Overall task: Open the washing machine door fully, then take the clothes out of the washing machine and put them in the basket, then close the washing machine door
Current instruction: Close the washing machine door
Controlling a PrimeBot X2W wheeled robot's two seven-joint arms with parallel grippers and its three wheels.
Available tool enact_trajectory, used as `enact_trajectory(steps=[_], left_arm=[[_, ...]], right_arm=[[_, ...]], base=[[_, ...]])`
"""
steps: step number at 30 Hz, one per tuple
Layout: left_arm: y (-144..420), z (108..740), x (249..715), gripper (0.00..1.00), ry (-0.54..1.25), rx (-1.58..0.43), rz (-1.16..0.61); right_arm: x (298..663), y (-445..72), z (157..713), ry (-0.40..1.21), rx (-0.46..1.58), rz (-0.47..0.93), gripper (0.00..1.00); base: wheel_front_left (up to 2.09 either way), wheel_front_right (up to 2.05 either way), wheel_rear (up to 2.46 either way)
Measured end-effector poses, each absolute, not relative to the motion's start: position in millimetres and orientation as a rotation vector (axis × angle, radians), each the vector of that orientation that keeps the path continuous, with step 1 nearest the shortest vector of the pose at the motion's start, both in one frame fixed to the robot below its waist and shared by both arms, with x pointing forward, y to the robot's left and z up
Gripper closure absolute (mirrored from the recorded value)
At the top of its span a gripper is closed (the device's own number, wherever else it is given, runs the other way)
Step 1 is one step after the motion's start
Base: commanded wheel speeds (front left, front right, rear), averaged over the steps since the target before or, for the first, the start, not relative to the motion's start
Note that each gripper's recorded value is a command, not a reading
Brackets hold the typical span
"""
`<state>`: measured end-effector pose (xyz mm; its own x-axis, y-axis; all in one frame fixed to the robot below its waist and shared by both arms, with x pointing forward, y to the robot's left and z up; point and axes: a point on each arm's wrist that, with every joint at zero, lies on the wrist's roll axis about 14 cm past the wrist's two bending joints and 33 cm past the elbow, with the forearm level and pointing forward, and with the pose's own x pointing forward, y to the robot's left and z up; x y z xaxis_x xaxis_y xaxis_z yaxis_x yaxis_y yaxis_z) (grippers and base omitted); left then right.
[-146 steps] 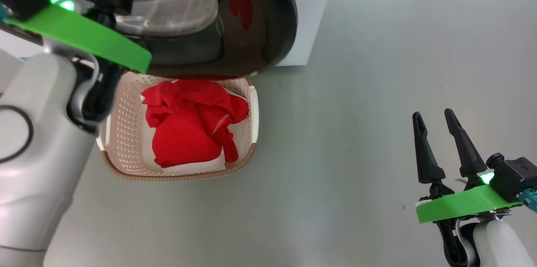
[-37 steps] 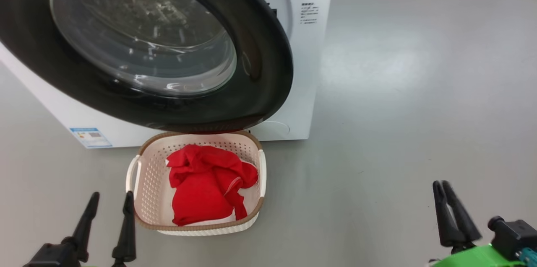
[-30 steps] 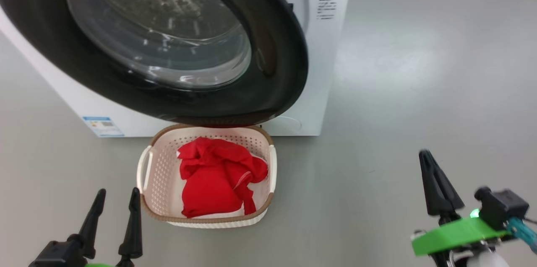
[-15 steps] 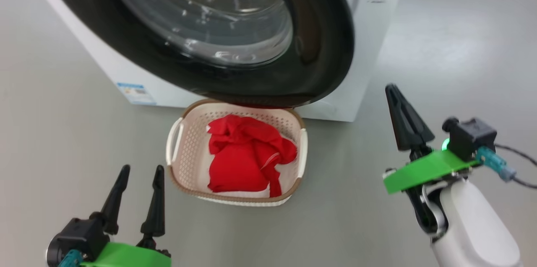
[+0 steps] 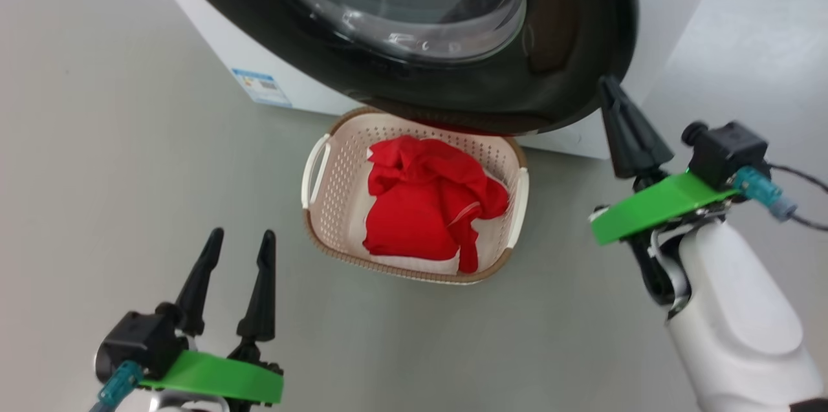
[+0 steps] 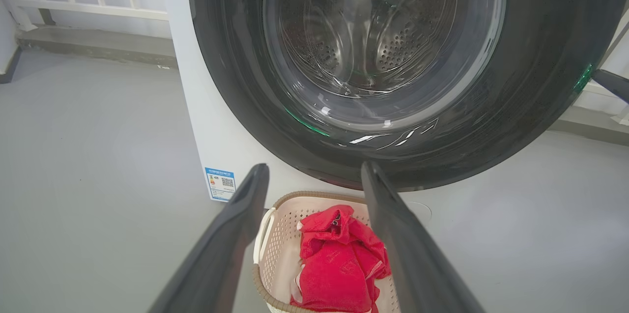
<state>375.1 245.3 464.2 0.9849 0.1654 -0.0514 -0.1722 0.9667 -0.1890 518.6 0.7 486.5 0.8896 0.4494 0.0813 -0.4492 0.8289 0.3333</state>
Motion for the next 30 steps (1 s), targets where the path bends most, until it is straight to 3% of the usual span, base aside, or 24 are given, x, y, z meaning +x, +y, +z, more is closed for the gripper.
enact_trajectory(steps=[30], left_arm=[[249, 448, 395, 0.00, 0.076, -0.238, 0.189]], right_arm=[[612, 4, 487, -0.095, 0.436, 0.415, 1.00]], base=[[0.00, 0.00, 0.00]])
